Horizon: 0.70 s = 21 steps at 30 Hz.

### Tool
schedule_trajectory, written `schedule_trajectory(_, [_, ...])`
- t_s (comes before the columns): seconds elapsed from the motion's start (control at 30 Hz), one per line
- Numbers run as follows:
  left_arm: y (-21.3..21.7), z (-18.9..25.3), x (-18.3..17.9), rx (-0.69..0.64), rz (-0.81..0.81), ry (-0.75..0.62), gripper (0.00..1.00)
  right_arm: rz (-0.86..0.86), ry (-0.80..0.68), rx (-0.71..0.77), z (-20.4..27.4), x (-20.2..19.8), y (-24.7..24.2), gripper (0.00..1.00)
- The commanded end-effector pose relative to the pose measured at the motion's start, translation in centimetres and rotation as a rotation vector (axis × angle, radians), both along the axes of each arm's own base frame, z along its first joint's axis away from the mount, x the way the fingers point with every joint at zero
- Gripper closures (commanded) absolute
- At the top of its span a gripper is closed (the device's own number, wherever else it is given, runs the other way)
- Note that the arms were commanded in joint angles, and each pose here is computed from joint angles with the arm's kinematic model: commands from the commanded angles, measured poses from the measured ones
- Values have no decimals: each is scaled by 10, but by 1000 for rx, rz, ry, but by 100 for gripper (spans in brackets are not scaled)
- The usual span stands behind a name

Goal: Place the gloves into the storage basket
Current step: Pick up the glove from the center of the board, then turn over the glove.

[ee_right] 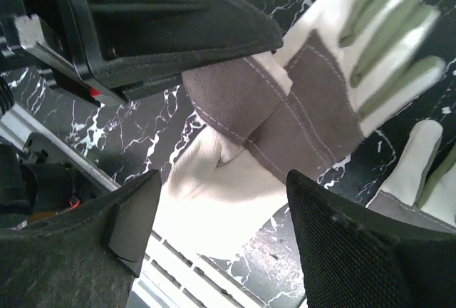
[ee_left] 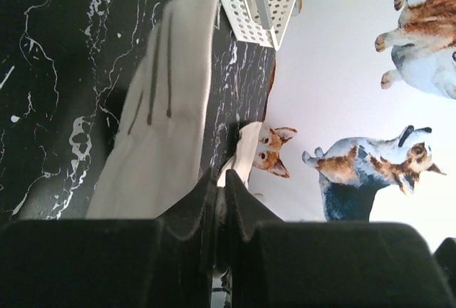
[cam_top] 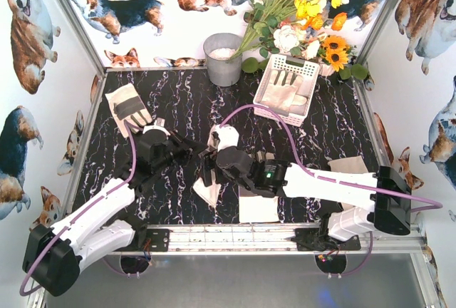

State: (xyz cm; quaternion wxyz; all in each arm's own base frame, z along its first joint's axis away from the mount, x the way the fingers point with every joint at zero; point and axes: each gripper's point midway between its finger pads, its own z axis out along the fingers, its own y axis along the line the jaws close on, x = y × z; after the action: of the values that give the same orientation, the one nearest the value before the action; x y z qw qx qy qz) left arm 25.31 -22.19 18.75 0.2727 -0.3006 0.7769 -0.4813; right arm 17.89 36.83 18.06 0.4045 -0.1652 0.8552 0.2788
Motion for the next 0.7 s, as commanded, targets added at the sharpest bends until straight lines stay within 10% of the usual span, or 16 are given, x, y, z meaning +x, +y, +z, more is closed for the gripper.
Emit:
schedule_trajectory(0.0, [-5,26,11,-40,37,-76,100,-97,-94,139,57,18,1,26])
schedule_trajectory(0.67, [-20,36,7,-80,67,-95,100,-212,-168,-131,9,45,-19,33])
